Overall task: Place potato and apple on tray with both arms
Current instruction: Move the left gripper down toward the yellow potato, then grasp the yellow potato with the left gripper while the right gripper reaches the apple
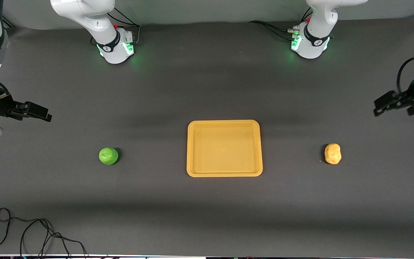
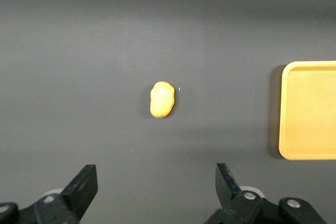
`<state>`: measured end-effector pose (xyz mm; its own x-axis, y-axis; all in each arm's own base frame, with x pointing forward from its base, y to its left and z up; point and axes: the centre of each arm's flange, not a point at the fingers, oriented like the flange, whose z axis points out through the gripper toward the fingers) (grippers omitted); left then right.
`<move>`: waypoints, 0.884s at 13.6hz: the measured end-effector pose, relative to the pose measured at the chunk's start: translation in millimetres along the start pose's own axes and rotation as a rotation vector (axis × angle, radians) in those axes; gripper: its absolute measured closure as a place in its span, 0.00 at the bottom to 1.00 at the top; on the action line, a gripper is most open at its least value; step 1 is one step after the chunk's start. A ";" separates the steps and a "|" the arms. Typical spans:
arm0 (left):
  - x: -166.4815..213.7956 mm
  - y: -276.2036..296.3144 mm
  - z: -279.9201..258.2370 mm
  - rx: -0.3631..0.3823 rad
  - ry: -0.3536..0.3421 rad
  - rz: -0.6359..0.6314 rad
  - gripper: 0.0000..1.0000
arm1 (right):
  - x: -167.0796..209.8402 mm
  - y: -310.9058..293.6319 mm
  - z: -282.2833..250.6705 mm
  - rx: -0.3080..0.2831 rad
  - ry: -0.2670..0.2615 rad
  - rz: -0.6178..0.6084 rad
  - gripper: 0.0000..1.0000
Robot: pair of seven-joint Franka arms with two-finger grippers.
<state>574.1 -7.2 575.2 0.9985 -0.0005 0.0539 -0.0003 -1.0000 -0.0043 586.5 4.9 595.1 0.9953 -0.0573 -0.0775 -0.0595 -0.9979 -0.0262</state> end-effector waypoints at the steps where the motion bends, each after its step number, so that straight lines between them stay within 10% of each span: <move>1: 8.1 4.1 17.8 -0.001 -0.003 0.007 0.00 | 0.8 0.3 1.7 -0.001 -0.003 -0.018 0.00; 12: 64.7 -11.9 264.8 0.024 -0.174 0.058 0.00 | 3.7 -5.7 43.9 -0.011 -0.086 0.077 0.00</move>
<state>653.0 5.8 314.4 0.9911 -0.0551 -0.1208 -0.0587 -0.9979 -0.0260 587.2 11.6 551.2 0.9777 -0.1316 -0.1638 -0.1343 -0.9909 -0.0057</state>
